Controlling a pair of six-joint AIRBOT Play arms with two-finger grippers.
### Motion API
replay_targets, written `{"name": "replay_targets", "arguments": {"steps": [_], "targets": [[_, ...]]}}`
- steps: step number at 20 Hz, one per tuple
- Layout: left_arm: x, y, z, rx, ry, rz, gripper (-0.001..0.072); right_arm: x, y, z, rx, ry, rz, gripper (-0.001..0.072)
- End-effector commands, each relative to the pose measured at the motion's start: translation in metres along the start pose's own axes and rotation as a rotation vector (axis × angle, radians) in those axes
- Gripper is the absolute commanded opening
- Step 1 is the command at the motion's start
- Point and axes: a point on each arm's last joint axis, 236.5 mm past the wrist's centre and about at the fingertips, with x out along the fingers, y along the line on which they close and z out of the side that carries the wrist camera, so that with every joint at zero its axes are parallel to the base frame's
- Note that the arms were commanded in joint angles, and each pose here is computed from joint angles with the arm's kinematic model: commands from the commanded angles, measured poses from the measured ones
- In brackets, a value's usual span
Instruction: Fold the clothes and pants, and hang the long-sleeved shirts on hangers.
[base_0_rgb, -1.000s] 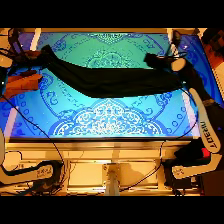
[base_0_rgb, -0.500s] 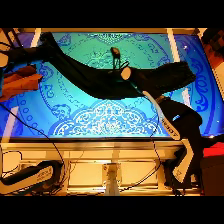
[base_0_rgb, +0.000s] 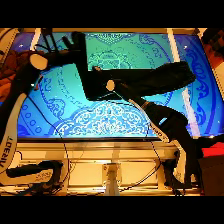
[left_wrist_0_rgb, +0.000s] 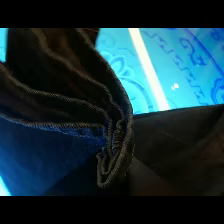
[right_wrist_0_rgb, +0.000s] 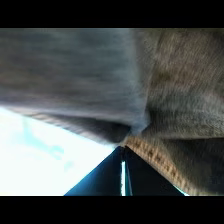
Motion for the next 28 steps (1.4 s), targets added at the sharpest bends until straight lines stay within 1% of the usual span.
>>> {"name": "replay_targets", "arguments": {"steps": [1, 3, 6, 9, 10, 11, 12, 13, 15, 18, 20, 22, 25, 28], "targets": [[0.030, -0.035, -0.028, 0.028, 0.040, -0.049, 0.0034, -0.016, -0.032, -0.007, -0.045, 0.070, -0.066, 0.0027], [0.040, -0.056, -0.047, 0.045, 0.077, -0.082, 0.0034, -0.051, -0.077, 0.000, -0.036, 0.105, -0.151, 0.0027], [0.054, -0.084, -0.075, 0.068, 0.131, -0.125, 0.0034, -0.131, -0.150, 0.007, 0.047, 0.147, -0.272, 0.0028], [0.069, -0.112, -0.113, 0.092, 0.203, -0.167, 0.0036, -0.220, -0.207, 0.017, 0.158, 0.096, -0.354, 0.0028], [0.074, -0.123, -0.128, 0.103, 0.232, -0.184, 0.0073, -0.249, -0.223, 0.021, 0.197, 0.056, -0.373, 0.0029], [0.076, -0.133, -0.141, 0.114, 0.258, -0.199, 0.0312, -0.274, -0.237, 0.025, 0.229, 0.014, -0.391, 0.0029], [0.078, -0.143, -0.153, 0.125, 0.280, -0.215, 0.0692, -0.299, -0.249, 0.028, 0.257, -0.030, -0.410, 0.0029], [0.078, -0.150, -0.159, 0.133, 0.290, -0.226, 0.0706, -0.324, -0.261, 0.030, 0.285, -0.075, -0.431, 0.0029], [0.077, -0.156, -0.160, 0.140, 0.291, -0.235, 0.0707, -0.361, -0.280, 0.030, 0.329, -0.138, -0.465, 0.0029], [0.070, -0.133, -0.141, 0.115, 0.278, -0.207, 0.0706, -0.403, -0.305, 0.022, 0.387, -0.200, -0.508, 0.0029], [0.059, -0.095, -0.122, 0.077, 0.285, -0.165, 0.0705, -0.422, -0.320, 0.013, 0.410, -0.212, -0.529, 0.0029], [0.045, -0.045, -0.108, 0.020, 0.309, -0.108, 0.0705, -0.433, -0.332, 0.004, 0.400, -0.200, -0.545, 0.0029], [0.018, 0.033, -0.113, -0.090, 0.412, -0.032, 0.0704, -0.443, -0.342, -0.004, 0.397, -0.195, -0.558, 0.0029], [0.004, 0.086, -0.126, -0.195, 0.471, 0.014, 0.0704, -0.447, -0.346, -0.006, 0.382, -0.193, -0.566, 0.0029]]}}
